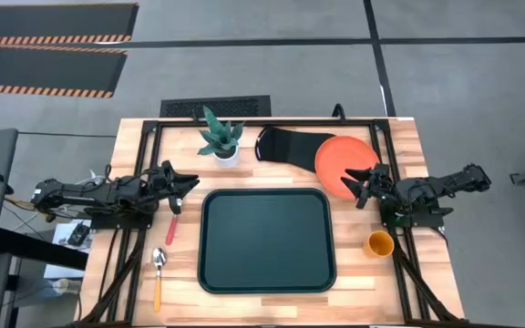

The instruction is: Pick and place plate/cup/fork/spoon on tray

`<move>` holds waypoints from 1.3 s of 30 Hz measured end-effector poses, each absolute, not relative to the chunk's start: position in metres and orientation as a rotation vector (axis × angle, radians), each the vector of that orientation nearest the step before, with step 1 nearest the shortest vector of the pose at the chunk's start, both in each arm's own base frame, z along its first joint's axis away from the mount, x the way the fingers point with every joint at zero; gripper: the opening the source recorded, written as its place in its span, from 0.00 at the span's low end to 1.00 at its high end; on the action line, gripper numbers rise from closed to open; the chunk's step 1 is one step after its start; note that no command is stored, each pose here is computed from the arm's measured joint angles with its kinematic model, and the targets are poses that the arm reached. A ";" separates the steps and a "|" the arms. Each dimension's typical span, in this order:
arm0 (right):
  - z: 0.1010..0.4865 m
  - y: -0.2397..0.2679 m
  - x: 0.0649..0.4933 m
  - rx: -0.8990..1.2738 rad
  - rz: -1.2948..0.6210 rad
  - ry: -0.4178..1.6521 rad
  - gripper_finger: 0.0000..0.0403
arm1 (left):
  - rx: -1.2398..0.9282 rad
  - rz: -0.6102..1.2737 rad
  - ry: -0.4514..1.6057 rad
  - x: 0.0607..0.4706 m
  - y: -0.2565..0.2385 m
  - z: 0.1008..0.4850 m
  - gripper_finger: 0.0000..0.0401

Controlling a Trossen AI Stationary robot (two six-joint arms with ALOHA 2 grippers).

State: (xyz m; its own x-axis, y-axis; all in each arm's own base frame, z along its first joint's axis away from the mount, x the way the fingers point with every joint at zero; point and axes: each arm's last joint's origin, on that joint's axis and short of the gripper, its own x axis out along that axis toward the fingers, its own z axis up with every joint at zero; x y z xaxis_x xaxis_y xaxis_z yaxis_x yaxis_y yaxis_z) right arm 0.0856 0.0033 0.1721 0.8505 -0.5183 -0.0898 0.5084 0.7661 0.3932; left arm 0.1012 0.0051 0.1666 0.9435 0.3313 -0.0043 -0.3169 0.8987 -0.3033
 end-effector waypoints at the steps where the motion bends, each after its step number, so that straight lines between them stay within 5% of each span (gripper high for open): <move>1: 0.172 0.003 0.086 0.420 -0.558 -0.025 0.58 | -0.306 0.336 -0.048 0.101 0.005 0.167 0.19; 39: 0.172 0.003 0.086 0.420 -0.558 -0.025 0.58 | -0.433 0.340 -0.082 0.101 0.005 0.168 0.19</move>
State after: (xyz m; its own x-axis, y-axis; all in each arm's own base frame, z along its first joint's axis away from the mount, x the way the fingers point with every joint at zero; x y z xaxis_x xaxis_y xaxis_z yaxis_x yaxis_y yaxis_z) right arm 0.0855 0.0033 0.1723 0.8502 -0.5189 -0.0892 0.5086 0.7656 0.3938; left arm 0.1012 0.0053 0.1678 0.9405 0.3399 0.0060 -0.3053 0.8522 -0.4249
